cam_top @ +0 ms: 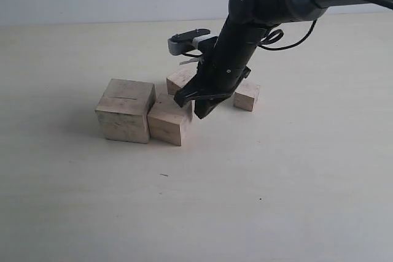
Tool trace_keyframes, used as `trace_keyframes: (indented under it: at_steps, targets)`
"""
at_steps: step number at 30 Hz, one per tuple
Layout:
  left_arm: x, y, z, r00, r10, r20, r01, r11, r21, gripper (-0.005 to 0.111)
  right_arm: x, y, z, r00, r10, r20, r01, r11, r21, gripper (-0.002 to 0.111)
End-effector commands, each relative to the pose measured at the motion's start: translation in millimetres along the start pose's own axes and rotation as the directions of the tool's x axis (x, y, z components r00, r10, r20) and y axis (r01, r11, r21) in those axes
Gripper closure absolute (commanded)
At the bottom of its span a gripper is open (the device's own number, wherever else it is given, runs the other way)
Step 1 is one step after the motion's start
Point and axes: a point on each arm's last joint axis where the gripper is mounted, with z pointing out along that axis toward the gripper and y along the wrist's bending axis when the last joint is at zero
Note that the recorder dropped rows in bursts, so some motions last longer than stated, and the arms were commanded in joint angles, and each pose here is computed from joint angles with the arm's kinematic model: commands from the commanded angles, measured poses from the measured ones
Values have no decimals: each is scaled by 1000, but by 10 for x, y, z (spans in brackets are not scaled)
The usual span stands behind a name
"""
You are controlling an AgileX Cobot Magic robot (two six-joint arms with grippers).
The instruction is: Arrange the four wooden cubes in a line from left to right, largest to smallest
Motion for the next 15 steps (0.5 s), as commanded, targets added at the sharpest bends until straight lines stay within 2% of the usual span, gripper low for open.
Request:
trace_keyframes:
  at_steps: [1, 15]
  targets:
    - [-3, 3, -1, 1000, 4, 15, -3, 1000, -3, 107, -37, 43, -12, 999, -25, 47, 27, 998, -51, 108]
    - [-3, 3, -1, 1000, 4, 15, -3, 1000, -3, 107, -125, 7, -19, 988, -60, 143, 61, 998, -3, 108]
